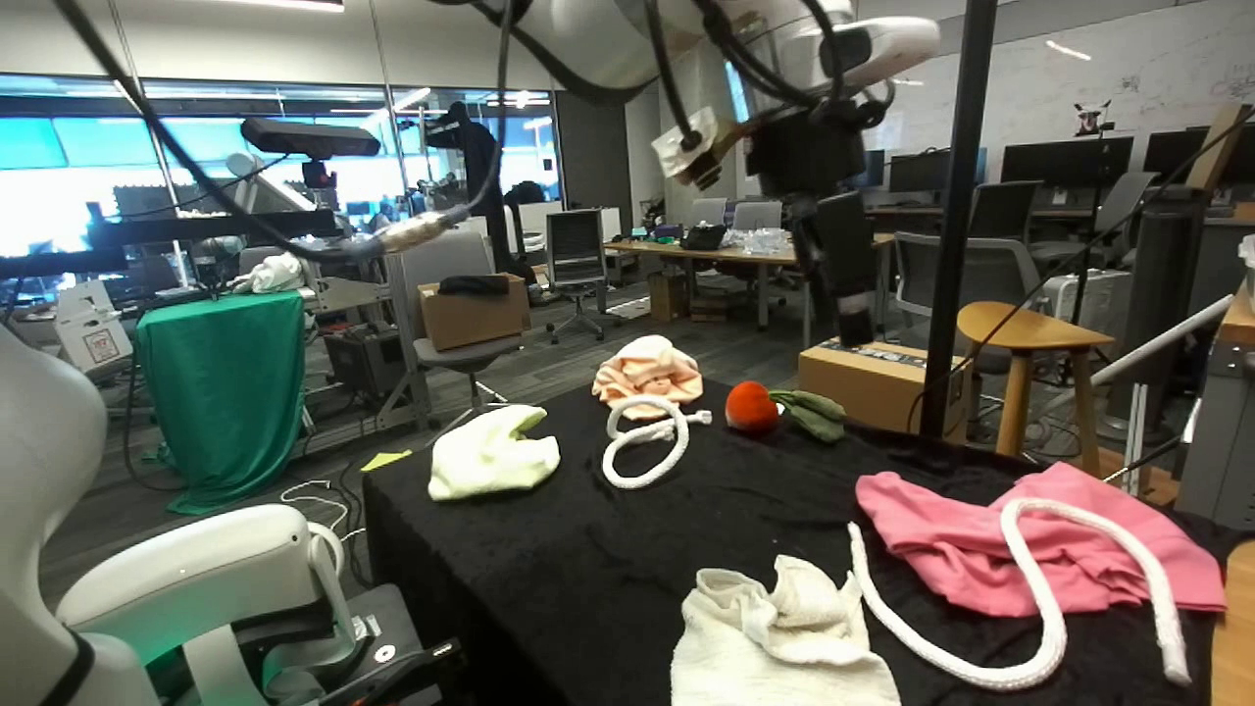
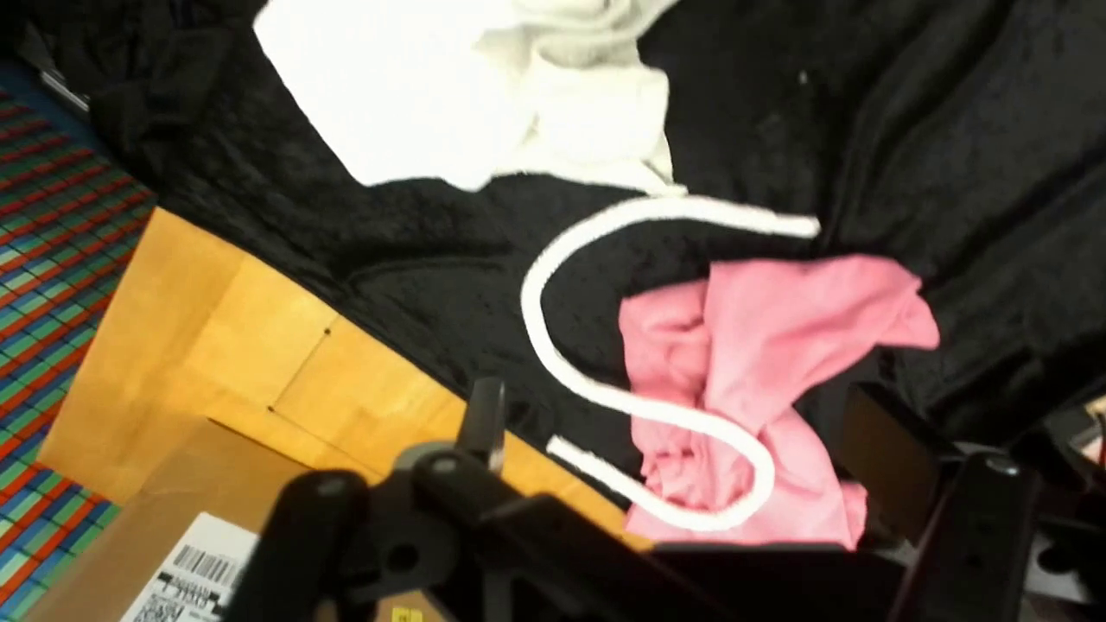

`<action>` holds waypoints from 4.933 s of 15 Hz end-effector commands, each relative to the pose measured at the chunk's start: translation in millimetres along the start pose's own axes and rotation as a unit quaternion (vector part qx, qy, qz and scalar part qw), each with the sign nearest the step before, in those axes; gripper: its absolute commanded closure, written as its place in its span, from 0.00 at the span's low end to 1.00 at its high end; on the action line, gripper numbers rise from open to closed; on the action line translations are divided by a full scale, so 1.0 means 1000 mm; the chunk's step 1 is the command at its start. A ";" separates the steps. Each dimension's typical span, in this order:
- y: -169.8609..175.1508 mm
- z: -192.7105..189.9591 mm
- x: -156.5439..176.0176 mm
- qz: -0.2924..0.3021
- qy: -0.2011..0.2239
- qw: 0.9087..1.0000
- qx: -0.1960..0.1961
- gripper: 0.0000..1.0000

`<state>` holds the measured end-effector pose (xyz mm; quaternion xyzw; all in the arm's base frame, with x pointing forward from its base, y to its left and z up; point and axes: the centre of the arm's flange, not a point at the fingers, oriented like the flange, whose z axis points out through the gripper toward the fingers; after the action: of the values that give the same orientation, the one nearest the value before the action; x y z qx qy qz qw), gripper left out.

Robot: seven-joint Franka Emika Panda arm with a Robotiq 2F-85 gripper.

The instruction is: Move the things on the table to the back right corner

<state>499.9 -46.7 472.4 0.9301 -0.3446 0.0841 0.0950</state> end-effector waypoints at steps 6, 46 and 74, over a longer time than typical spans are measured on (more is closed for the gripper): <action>-0.008 0.057 -0.164 -0.143 -0.043 0.988 -0.035 0.00; 0.074 0.222 -0.077 -0.426 -0.054 0.893 0.134 0.00; 0.062 0.161 -0.080 -0.505 -0.012 0.858 0.096 0.91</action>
<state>418.7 -92.5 272.6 0.9839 0.1753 0.0311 0.0168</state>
